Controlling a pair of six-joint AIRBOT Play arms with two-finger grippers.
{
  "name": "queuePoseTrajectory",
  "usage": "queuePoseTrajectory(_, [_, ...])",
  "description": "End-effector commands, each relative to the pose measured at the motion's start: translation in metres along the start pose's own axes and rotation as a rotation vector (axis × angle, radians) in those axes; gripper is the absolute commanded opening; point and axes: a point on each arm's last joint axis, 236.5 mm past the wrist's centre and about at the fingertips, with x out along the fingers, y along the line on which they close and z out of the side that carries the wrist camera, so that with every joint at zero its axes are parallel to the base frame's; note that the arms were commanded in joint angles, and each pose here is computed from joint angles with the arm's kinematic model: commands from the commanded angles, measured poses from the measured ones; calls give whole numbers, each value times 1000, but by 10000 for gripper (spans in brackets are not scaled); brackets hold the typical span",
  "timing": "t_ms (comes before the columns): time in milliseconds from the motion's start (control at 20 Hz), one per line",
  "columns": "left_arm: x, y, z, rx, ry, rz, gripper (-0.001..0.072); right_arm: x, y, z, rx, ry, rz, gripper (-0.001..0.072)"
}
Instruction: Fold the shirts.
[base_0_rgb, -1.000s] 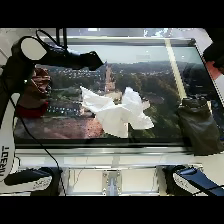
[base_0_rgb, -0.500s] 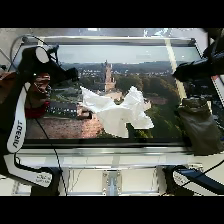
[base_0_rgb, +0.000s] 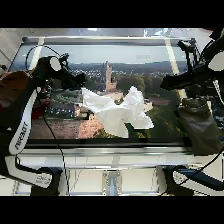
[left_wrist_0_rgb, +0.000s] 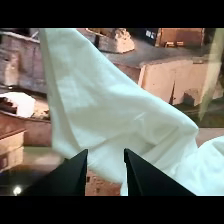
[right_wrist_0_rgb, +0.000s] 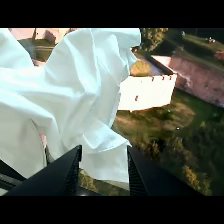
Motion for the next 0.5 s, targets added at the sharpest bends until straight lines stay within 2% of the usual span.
queuePoseTrajectory(0, [-55,37,-7,104,-136,176,258,2,0,7,3,-27,2,344])
queuePoseTrajectory(100, [-85,71,-37,47,-187,253,258,2,-1,11,5,-44,1,344])
queuePoseTrajectory(200, [-88,104,-72,-96,-257,284,258,2,1,10,6,-43,8,344])
queuePoseTrajectory(300, [-69,103,-85,-311,-379,149,257,2,7,12,11,-48,36,344])
queuePoseTrajectory(400, [-39,81,-86,-544,-446,-87,259,1,17,13,19,-55,77,344])
queuePoseTrajectory(450, [-26,69,-86,-633,-442,-184,309,1,21,14,22,-58,93,344])
